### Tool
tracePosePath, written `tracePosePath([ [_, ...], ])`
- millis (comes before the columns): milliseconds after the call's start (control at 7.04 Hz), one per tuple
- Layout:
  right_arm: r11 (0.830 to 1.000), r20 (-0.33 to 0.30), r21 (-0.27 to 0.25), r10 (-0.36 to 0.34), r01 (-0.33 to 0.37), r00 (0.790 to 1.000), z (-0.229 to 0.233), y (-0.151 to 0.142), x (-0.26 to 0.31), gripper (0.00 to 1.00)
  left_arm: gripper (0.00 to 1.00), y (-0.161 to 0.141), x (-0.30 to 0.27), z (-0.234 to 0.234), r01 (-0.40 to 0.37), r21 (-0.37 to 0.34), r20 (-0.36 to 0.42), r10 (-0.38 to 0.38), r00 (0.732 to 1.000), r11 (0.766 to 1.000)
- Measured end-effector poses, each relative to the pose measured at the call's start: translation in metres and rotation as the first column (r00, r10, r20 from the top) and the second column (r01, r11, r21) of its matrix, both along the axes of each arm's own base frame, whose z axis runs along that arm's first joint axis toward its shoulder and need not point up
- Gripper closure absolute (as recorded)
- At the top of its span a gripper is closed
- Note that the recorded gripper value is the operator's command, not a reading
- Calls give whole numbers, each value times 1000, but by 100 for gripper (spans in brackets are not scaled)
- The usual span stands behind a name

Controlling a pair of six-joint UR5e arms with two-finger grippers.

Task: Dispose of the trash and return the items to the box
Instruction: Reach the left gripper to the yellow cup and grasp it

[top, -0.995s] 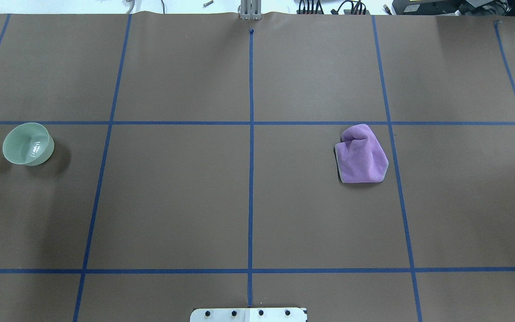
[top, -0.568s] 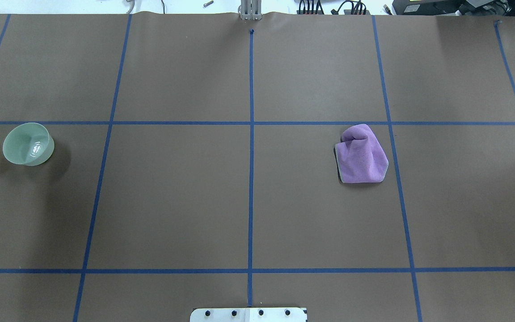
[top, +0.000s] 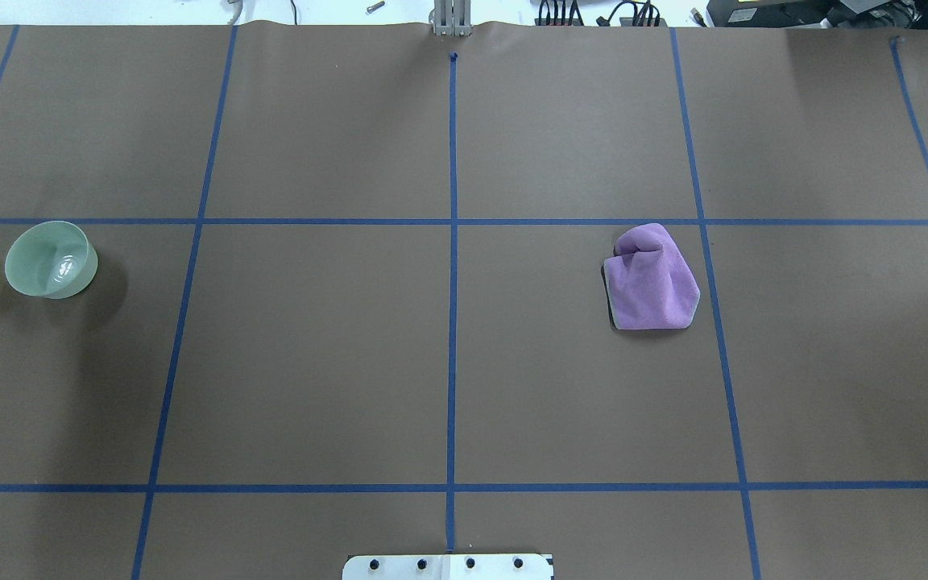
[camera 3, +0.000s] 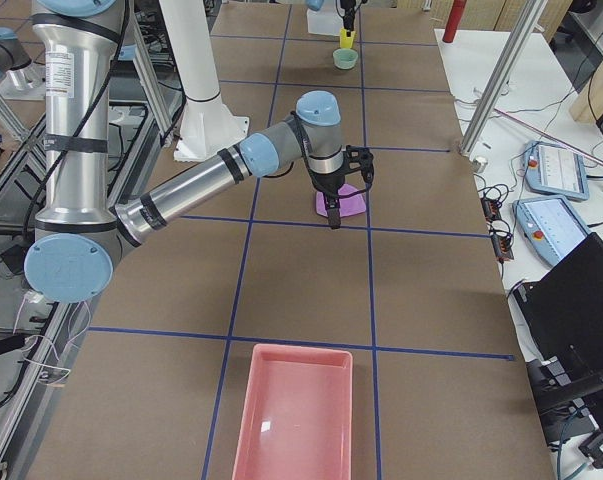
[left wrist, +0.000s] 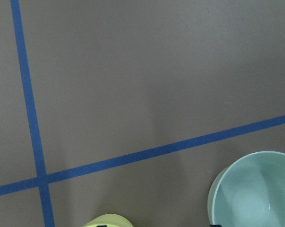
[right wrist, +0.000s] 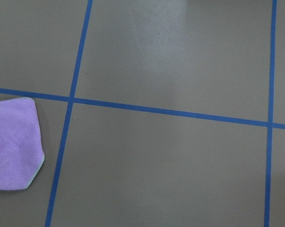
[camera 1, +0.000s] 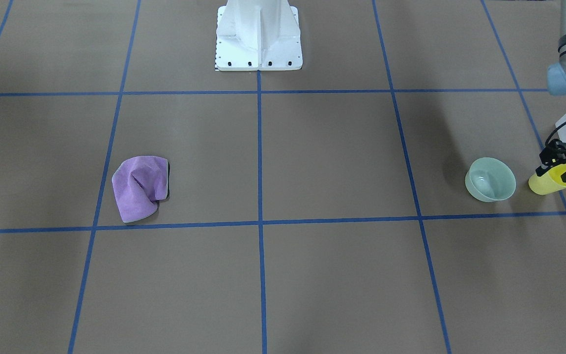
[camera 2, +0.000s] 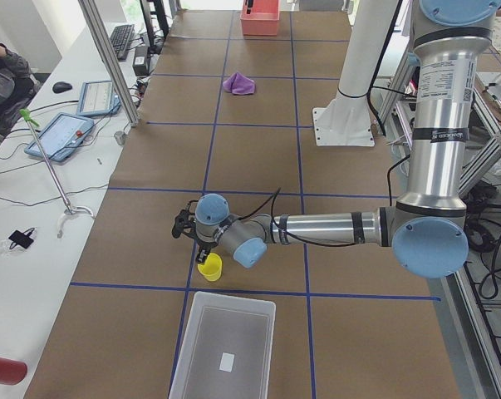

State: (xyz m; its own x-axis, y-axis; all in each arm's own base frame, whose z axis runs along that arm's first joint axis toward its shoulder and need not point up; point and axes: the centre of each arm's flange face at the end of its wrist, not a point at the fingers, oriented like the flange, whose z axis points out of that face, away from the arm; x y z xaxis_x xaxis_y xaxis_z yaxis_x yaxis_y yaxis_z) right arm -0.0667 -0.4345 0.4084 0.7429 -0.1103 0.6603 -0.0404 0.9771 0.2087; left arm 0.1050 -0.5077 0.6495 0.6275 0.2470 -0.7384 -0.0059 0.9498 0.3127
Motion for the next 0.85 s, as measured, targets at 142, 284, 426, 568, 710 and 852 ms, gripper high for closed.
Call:
tracePosePath([
  [142,1000,-4,0,2,-2,1000,1,0,0,0,78,8,4,5,-12,-1,0,12,1000,1000],
  [284,1000,-7,1,4,-4,1000,1,0,1,0,100,12,8,8,-23,-1,1,23,1000,1000],
  [426,1000,-10,2,6,-6,1000,1,0,1,0,100,15,11,10,-29,1,2,29,1000,1000],
  [568,1000,-14,2,8,-7,1000,2,0,1,0,100,18,10,11,-31,13,0,31,1000,999],
  [710,1000,-15,3,8,-8,1000,2,0,1,0,100,24,7,8,-30,35,-9,30,1000,999],
  [852,1000,-15,4,8,-8,1000,1,0,1,0,100,34,1,-3,-29,49,-21,30,999,998],
])
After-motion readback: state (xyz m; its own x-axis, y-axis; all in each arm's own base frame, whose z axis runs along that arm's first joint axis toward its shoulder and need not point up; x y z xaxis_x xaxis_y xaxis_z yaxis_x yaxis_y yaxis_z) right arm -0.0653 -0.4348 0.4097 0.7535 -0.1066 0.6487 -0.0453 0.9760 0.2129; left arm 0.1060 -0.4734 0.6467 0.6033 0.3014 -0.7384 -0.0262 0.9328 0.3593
